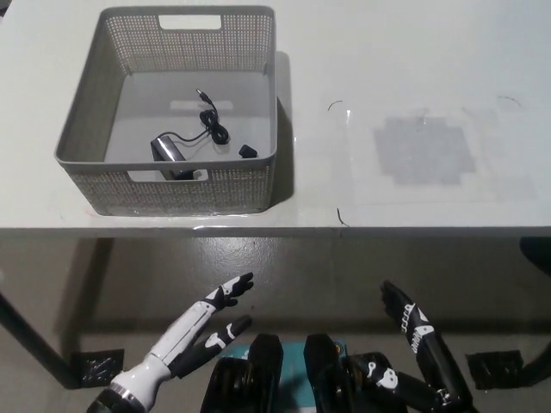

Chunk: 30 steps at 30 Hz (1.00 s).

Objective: Use the right hand to pick up a black power cord and place it into a container on the left hand side

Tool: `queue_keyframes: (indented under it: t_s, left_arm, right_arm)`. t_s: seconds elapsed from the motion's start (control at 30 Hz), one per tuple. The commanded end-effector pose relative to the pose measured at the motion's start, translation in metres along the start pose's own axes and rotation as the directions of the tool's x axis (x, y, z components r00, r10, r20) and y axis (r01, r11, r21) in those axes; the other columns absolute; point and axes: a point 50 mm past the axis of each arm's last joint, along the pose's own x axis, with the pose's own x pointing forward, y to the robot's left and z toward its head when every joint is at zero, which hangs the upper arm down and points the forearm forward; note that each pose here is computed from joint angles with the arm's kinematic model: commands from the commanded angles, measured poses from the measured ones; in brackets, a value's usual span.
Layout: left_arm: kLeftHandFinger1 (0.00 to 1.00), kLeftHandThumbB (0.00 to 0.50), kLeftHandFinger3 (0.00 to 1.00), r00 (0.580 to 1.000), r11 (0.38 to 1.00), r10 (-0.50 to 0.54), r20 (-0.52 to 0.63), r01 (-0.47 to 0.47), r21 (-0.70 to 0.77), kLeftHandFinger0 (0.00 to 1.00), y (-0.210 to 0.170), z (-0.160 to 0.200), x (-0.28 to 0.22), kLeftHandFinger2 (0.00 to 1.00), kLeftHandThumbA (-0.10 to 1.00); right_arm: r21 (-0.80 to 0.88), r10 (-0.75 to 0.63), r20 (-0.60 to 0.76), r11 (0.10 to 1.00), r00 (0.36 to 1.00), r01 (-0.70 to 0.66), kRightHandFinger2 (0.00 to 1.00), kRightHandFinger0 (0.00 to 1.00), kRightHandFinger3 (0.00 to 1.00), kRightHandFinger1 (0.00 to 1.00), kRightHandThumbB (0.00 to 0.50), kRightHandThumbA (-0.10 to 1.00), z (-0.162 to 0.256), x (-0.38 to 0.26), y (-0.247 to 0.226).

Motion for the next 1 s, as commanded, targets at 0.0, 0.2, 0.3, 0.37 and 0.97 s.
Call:
queue_keyframes:
  t_s: [0.0,0.2,0.3,0.37,0.97]
  left_arm:
    - [1.00,0.350,1.00,0.997,0.999,0.053,0.057,-0.053,0.002,1.00,0.015,0.009,0.007,1.00,0.93]
    - [1.00,0.349,1.00,0.996,0.998,0.067,0.053,-0.067,-0.003,1.00,0.018,0.007,0.008,1.00,0.91]
    - [1.00,0.363,1.00,0.996,0.997,0.075,0.051,-0.075,0.005,1.00,0.021,0.006,0.010,1.00,0.93]
    - [1.00,0.369,1.00,0.996,0.997,0.079,0.046,-0.079,0.002,1.00,0.022,0.007,0.010,1.00,0.93]
    - [1.00,0.383,1.00,0.994,0.996,0.091,0.053,-0.092,0.007,1.00,0.027,0.008,0.015,1.00,0.94]
  right_arm:
    - [0.060,0.003,0.101,0.998,0.995,-0.009,1.00,1.00,1.00,1.00,0.346,1.00,0.009,0.016,-0.007]
    - [0.031,-0.007,0.075,0.999,0.997,0.004,1.00,1.00,1.00,1.00,0.352,1.00,0.002,0.018,-0.014]
    - [0.019,-0.010,0.068,1.000,0.998,0.009,1.00,1.00,1.00,1.00,0.336,1.00,0.002,0.022,-0.019]
    - [0.017,-0.011,0.064,1.000,0.998,0.010,1.00,1.00,1.00,1.00,0.332,1.00,0.003,0.025,-0.021]
    - [-0.026,-0.005,0.034,1.000,0.999,0.006,1.00,1.00,1.00,1.00,0.348,1.00,0.003,0.037,-0.034]
